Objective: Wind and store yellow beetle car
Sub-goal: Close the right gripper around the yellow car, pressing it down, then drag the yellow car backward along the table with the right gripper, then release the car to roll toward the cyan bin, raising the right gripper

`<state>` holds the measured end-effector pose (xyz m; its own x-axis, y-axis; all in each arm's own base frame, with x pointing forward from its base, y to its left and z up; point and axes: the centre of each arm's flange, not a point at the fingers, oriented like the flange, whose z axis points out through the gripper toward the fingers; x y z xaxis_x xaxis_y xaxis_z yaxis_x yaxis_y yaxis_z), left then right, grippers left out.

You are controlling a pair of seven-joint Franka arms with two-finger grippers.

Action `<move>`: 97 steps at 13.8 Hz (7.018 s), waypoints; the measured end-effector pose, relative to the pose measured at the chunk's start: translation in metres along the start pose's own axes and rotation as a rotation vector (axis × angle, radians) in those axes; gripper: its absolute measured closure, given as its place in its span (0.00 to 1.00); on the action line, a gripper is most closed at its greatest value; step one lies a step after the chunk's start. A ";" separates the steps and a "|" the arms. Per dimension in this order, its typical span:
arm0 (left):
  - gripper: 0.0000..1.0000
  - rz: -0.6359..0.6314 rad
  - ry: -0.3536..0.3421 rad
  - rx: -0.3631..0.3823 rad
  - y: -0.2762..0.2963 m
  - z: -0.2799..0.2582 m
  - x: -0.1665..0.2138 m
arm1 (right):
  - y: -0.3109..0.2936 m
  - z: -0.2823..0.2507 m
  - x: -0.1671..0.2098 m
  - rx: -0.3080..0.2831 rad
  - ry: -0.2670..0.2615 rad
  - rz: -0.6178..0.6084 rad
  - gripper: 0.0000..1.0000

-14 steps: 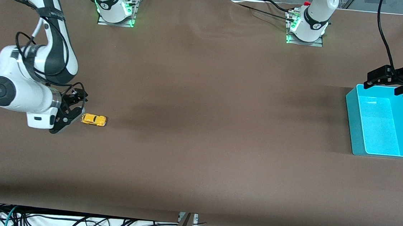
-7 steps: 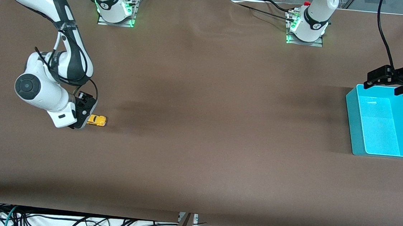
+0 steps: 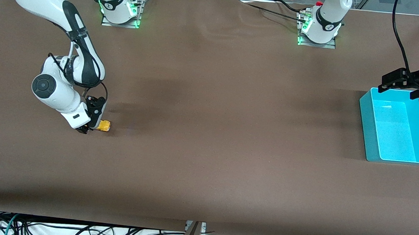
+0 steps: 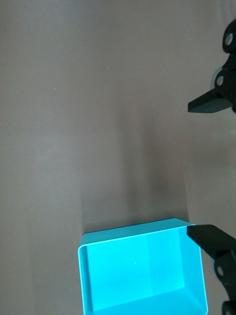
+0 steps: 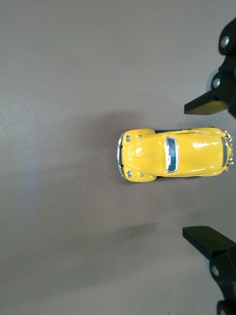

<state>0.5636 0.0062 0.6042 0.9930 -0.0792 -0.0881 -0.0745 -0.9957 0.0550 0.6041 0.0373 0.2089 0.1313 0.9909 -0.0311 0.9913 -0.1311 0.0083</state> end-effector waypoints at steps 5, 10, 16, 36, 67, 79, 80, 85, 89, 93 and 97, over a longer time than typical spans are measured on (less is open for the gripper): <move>0.00 0.000 0.000 0.000 0.000 0.000 0.000 | 0.001 0.005 -0.014 -0.018 0.002 -0.069 0.00; 0.00 0.000 -0.001 0.000 0.000 0.001 0.001 | 0.001 0.012 -0.019 -0.015 0.001 -0.082 0.14; 0.00 0.000 -0.004 0.000 0.000 0.002 0.002 | 0.000 0.012 -0.010 -0.022 0.007 -0.099 0.28; 0.00 0.000 -0.005 -0.001 0.000 0.003 0.002 | 0.002 0.009 -0.006 -0.042 0.010 -0.148 0.57; 0.00 0.000 -0.005 -0.001 0.000 0.003 0.002 | 0.013 0.017 -0.124 -0.049 -0.003 -0.230 0.41; 0.00 0.000 -0.005 -0.001 0.000 0.003 0.002 | 0.093 -0.147 -0.105 0.053 0.091 -0.038 0.00; 0.00 0.000 -0.005 -0.001 0.000 0.003 0.002 | 0.094 -0.166 -0.105 0.058 0.092 0.027 0.00; 0.00 0.000 -0.005 -0.001 0.000 0.003 0.002 | 0.072 -0.247 -0.080 0.097 0.090 0.428 0.00; 0.00 0.000 -0.006 -0.001 0.000 0.003 0.002 | 0.045 -0.290 -0.052 0.150 0.053 0.792 0.00; 0.00 0.000 -0.002 0.000 0.000 0.003 0.002 | 0.029 -0.316 -0.026 0.194 0.003 1.111 0.00; 0.00 0.000 -0.001 0.000 -0.001 0.004 0.004 | 0.024 -0.318 -0.004 0.201 -0.020 1.287 0.00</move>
<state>0.5670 0.0063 0.5998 0.9929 -0.0788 -0.0886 -0.0741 -0.9957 0.0552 0.6260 0.0400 0.5274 0.9802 0.1509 -0.1282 0.1377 -0.9848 -0.1058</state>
